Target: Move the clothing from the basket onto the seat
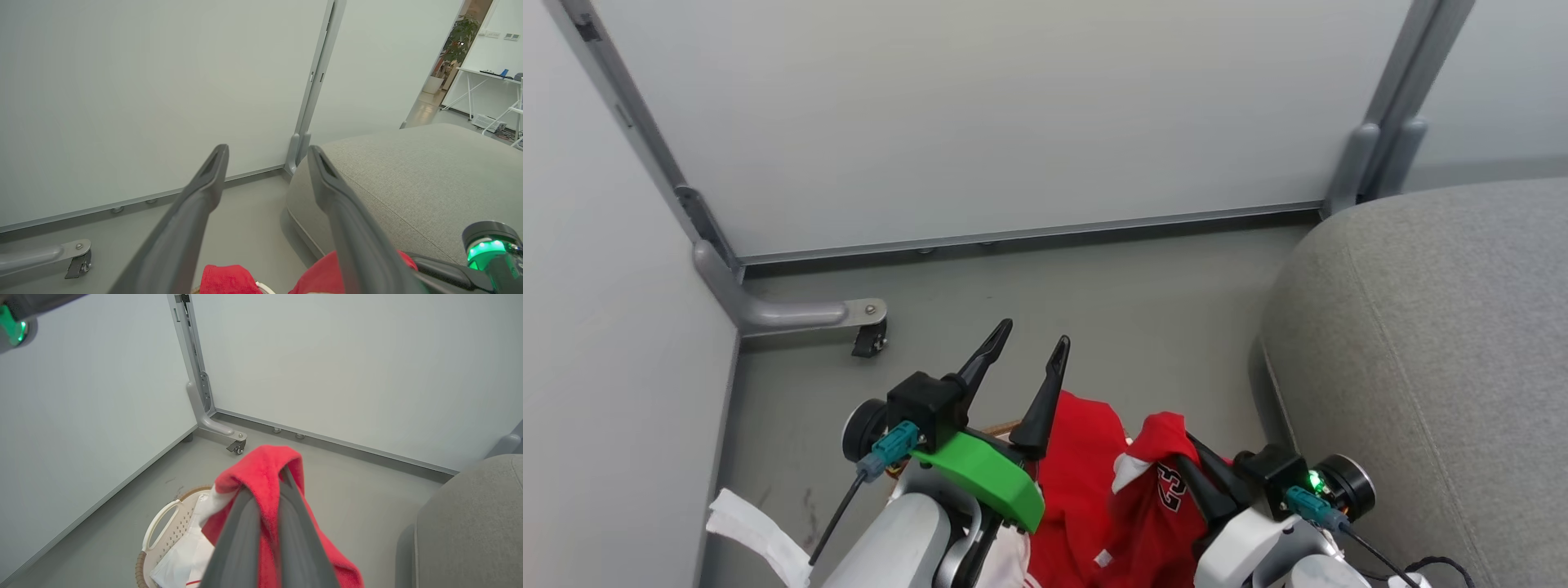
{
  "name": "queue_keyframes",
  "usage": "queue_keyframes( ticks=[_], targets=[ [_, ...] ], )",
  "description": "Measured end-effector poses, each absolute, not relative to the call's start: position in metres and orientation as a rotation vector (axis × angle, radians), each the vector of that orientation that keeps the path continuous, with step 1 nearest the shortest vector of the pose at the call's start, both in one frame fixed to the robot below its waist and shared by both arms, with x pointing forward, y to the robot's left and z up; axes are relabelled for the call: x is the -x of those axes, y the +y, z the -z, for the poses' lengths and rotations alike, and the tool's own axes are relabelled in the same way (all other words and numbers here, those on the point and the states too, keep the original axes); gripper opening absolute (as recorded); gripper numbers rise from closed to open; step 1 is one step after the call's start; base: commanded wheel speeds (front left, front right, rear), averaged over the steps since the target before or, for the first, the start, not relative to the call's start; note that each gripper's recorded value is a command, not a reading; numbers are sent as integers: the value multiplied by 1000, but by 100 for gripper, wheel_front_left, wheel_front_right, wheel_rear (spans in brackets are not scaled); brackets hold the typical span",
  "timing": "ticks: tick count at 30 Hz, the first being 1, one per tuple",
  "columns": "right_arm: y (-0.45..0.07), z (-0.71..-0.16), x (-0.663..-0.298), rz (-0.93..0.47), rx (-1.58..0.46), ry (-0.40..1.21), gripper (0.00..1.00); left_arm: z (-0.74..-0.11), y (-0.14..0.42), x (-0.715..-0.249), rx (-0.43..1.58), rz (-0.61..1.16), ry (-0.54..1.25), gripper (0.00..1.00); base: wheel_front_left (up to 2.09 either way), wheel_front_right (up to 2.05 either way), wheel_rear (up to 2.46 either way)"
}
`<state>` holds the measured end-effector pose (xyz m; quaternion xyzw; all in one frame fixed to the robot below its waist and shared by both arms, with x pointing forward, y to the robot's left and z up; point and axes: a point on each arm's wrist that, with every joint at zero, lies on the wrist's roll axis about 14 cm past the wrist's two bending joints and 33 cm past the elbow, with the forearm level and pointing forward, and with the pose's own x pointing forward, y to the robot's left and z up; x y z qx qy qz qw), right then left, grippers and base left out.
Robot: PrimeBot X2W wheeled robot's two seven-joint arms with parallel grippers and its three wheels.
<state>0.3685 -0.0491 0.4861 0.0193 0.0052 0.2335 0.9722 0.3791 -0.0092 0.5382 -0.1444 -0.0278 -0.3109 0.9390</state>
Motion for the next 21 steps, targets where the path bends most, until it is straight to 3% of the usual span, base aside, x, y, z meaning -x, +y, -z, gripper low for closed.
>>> queue_keyframes(
  ticks=[21],
  targets=[
    [-177,-496,-326,-55,-72,-35,0,-514,-116,-363,304,933,45,100,0,0,0]
  ],
)
